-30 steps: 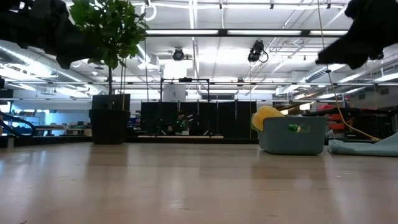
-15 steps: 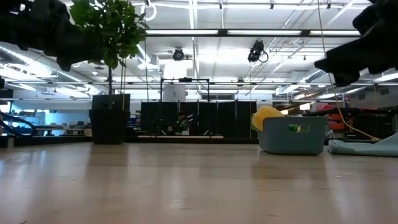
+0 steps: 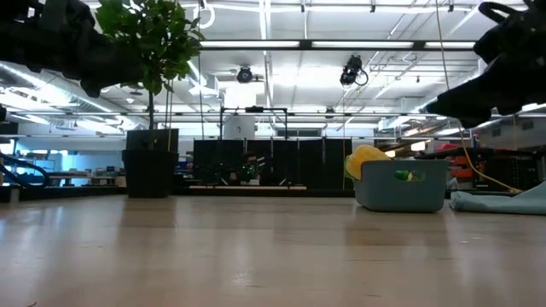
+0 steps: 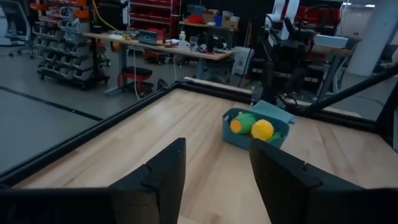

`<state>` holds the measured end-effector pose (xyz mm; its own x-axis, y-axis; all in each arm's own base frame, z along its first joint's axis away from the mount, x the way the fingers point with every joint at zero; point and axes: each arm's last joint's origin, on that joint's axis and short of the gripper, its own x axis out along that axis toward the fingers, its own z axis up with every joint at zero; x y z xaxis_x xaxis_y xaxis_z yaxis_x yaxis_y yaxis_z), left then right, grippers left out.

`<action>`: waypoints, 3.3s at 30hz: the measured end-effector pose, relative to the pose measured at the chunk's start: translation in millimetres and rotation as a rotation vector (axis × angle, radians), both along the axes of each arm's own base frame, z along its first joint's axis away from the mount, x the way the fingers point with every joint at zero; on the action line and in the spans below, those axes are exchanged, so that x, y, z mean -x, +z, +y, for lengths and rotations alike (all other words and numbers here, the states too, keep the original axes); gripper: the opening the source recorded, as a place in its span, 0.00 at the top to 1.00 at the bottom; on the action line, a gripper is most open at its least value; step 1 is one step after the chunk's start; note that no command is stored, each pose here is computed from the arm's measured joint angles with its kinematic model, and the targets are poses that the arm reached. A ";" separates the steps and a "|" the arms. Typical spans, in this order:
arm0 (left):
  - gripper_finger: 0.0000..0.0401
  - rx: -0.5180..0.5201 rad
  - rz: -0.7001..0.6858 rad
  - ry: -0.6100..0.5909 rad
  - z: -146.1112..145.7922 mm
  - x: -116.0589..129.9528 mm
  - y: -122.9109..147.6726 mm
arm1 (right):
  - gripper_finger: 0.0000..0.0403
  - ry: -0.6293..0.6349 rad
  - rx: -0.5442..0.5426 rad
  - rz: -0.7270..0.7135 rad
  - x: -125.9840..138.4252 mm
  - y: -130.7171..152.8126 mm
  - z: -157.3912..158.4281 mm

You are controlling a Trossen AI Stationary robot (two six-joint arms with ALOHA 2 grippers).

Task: Pick and placing Produce into tupperware
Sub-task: Return to Home Position

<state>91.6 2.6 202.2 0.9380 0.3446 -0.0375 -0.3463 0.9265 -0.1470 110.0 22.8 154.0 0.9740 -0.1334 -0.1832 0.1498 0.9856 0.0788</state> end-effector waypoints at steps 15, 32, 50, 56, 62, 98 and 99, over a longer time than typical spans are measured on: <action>0.54 0.111 -0.055 0.002 0.2 3.1 5.1 | 0.53 -0.026 0.022 -0.110 7.1 10.8 -6.0; 0.55 0.073 -0.013 0.003 0.3 3.2 2.2 | 0.53 -0.033 -0.023 -0.098 6.4 9.0 -5.7; 0.55 0.077 -0.015 0.003 0.3 3.1 2.2 | 0.53 -0.033 -0.024 -0.099 6.3 9.1 -5.7; 0.54 0.076 -0.014 0.003 0.3 3.2 2.2 | 0.53 -0.033 -0.024 -0.099 6.3 9.1 -5.7; 0.55 0.077 -0.014 0.003 0.3 3.1 2.2 | 0.53 -0.033 -0.024 -0.099 6.3 9.1 -5.7; 0.54 0.076 -0.014 0.003 0.3 3.1 2.2 | 0.53 -0.033 -0.024 -0.099 6.3 9.1 -5.7; 0.53 0.076 -0.014 0.003 0.3 3.2 2.2 | 0.53 -0.033 -0.024 -0.099 6.4 9.1 -5.7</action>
